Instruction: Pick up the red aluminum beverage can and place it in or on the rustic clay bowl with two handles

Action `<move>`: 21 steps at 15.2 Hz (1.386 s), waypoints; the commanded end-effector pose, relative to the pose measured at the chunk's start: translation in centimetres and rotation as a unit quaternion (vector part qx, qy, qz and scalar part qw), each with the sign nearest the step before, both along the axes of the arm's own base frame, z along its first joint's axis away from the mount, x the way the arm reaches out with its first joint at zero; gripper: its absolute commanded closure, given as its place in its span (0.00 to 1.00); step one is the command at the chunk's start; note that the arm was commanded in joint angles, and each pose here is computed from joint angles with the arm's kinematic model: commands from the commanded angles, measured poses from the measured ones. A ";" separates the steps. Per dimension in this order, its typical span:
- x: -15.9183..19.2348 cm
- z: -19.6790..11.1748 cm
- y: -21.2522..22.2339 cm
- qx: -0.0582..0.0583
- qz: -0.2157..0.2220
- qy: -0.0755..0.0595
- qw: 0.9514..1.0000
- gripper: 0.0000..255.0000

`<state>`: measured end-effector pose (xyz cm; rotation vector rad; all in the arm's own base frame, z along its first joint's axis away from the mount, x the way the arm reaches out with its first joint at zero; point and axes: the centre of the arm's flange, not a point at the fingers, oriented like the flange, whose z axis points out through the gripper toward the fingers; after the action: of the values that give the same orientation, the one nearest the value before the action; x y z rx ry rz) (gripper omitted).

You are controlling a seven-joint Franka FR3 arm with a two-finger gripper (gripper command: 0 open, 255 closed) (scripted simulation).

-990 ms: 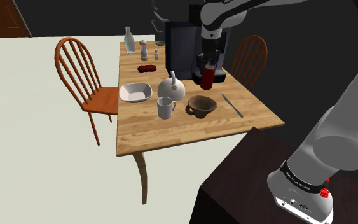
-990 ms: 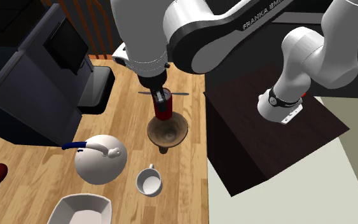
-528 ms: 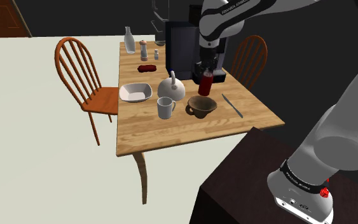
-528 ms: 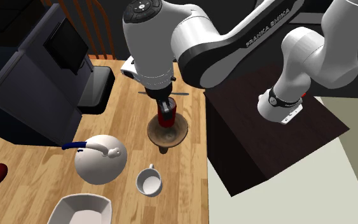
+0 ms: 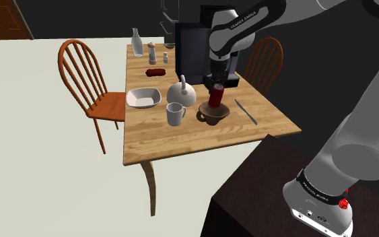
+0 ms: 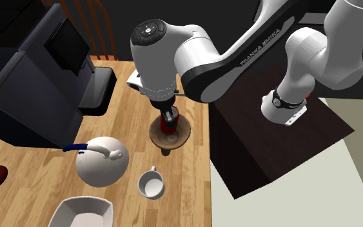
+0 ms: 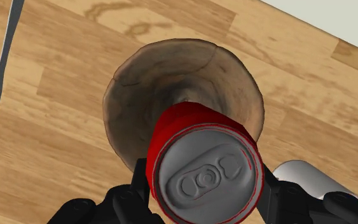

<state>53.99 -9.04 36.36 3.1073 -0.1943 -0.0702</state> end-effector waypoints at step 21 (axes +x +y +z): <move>0.2 2.7 0.1 0.000 0.000 -0.001 1.000 0.00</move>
<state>54.23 -9.00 38.03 3.1073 -0.1942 -0.0663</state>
